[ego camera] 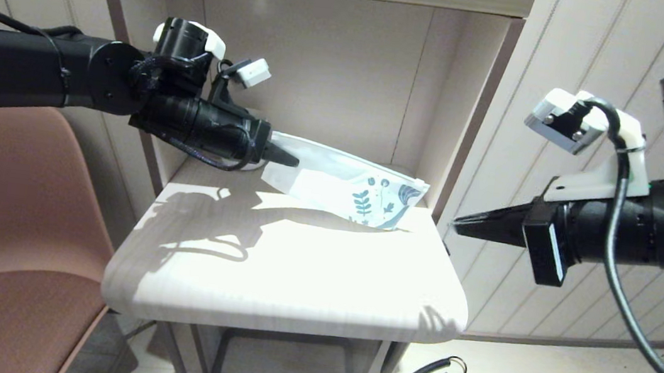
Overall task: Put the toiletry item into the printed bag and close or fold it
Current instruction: Close the strorage bag and place it on the desk
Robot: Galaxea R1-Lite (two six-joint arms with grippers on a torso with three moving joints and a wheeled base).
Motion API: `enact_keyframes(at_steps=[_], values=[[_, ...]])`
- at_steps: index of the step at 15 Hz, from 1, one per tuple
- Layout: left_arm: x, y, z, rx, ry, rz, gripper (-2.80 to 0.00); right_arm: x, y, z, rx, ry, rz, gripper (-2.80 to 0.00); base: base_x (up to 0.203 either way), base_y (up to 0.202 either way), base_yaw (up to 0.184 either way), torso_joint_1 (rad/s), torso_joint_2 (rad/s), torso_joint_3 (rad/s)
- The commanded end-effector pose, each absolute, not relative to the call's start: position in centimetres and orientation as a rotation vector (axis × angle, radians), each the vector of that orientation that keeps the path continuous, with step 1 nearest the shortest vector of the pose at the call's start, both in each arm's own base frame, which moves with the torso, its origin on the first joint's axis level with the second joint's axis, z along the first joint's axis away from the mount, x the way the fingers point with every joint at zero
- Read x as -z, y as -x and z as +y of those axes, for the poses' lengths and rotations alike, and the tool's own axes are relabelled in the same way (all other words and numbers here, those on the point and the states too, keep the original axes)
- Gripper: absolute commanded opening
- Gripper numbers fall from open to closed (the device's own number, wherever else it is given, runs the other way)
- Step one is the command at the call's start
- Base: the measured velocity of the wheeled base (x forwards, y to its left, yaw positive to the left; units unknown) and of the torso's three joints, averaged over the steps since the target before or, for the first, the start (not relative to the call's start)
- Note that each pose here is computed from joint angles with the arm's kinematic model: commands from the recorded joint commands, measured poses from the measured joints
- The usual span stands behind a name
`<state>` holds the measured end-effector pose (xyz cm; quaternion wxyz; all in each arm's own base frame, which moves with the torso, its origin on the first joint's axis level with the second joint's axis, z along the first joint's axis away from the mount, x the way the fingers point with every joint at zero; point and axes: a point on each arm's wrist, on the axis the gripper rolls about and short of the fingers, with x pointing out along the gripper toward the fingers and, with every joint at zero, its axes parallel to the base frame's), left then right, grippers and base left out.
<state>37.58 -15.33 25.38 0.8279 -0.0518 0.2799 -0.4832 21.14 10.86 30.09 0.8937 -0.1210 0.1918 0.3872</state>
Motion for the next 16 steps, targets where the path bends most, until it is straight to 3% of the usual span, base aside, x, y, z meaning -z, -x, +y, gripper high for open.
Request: enact_keyframes(at_steps=[1, 5, 6, 11, 16], values=[[-25.3, -37.6, -15.3, 1.029, 0.111, 0.599, -2.8, -29.9, -20.7, 10.6, -0.804, 0.253, 0.404, -2.8, 0.0, 0.0, 0.0, 0.0, 0.0, 0.0], [-24.9, -37.8, -15.4, 1.022, 0.11, 0.609, -2.8, -29.8, -20.7, 10.5, -0.8, 0.25, 0.407, -2.8, 0.0, 0.0, 0.0, 0.0, 0.0, 0.0], [-24.7, -37.8, -15.4, 1.0, 0.103, 0.616, 0.0, -29.8, -20.7, 10.5, -0.8, 0.249, 0.407, -2.8, 0.0, 0.0, 0.0, 0.0, 0.0, 0.0], [-24.5, -38.2, -15.5, 0.988, 0.096, 0.591, 0.0, -29.4, -20.8, 10.5, -0.809, 0.247, 0.421, -2.8, 0.0, 0.0, 0.0, 0.0, 0.0, 0.0], [-27.4, -37.4, -13.1, 0.945, 0.103, 0.504, 0.0, -29.4, -20.8, 10.5, -0.814, 0.246, 0.421, -2.8, 0.0, 0.0, 0.0, 0.0, 0.0, 0.0]])
